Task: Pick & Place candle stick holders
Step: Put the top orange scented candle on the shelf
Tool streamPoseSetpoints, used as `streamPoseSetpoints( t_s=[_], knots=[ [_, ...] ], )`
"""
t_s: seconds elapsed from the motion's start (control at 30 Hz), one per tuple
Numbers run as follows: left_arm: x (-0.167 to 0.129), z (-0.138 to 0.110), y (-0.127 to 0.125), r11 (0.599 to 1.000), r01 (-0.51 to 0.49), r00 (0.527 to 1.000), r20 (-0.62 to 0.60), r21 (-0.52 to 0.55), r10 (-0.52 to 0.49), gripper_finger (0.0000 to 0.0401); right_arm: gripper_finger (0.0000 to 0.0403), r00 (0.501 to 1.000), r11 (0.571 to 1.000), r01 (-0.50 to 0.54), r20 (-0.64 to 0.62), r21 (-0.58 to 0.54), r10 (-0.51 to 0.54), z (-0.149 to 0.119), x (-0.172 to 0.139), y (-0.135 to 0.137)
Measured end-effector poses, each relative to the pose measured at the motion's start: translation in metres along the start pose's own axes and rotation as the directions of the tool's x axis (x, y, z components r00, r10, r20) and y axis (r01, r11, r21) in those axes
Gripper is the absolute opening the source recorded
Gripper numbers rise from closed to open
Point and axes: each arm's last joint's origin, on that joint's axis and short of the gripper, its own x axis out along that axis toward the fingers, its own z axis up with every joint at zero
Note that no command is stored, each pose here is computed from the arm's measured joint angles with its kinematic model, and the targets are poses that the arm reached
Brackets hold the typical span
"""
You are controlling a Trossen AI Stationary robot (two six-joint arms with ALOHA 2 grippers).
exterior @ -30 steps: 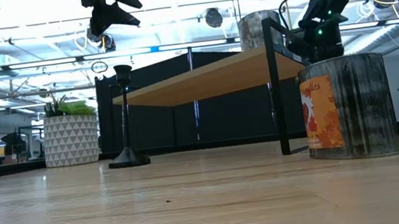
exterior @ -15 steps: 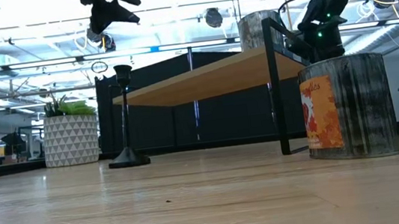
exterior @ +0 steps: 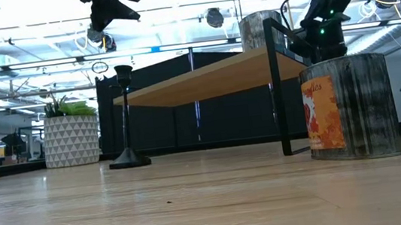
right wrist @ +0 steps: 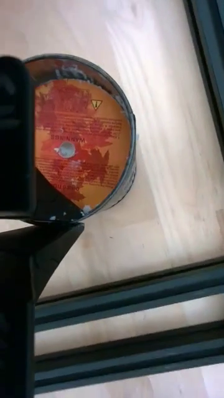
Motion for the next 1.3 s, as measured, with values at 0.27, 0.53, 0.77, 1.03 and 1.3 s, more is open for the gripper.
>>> streamPoseSetpoints(
  t_s=[0.27, 0.53, 0.77, 1.03, 1.3],
  knots=[
    [0.0, 0.0, 0.0, 0.999, 0.001, 1.0, 0.003, 0.051, -0.001, 0.0191, 0.0001, 0.99, 0.993, -0.117, 0.07, -0.031, 0.119, -0.005, -0.032, -0.013],
    [0.0, 0.005, -0.001, 0.992, -0.011, 0.998, 0.058, 0.124, 0.004, 0.0191, 0.0, 0.951, 0.96, -0.257, 0.149, -0.113, 0.272, -0.024, -0.082, -0.027],
    [-0.002, 0.019, -0.004, 0.98, -0.012, 0.98, 0.197, 0.198, -0.028, 0.0191, 0.0, 0.834, 0.869, -0.439, 0.257, -0.229, 0.489, -0.032, -0.15, -0.027],
    [0.012, 0.027, -0.004, 0.974, -0.019, 0.964, 0.263, 0.226, -0.043, 0.0191, 0.0, 0.659, 0.701, -0.571, 0.269, -0.427, 0.702, -0.04, -0.22, -0.003],
    [0.024, 0.028, -0.002, 0.97, -0.076, 0.961, 0.277, 0.232, 0.009, 0.0192, 0.0, 0.609, 0.555, -0.587, 0.13, -0.589, 0.782, -0.06, -0.241, 0.05]
  ],
)
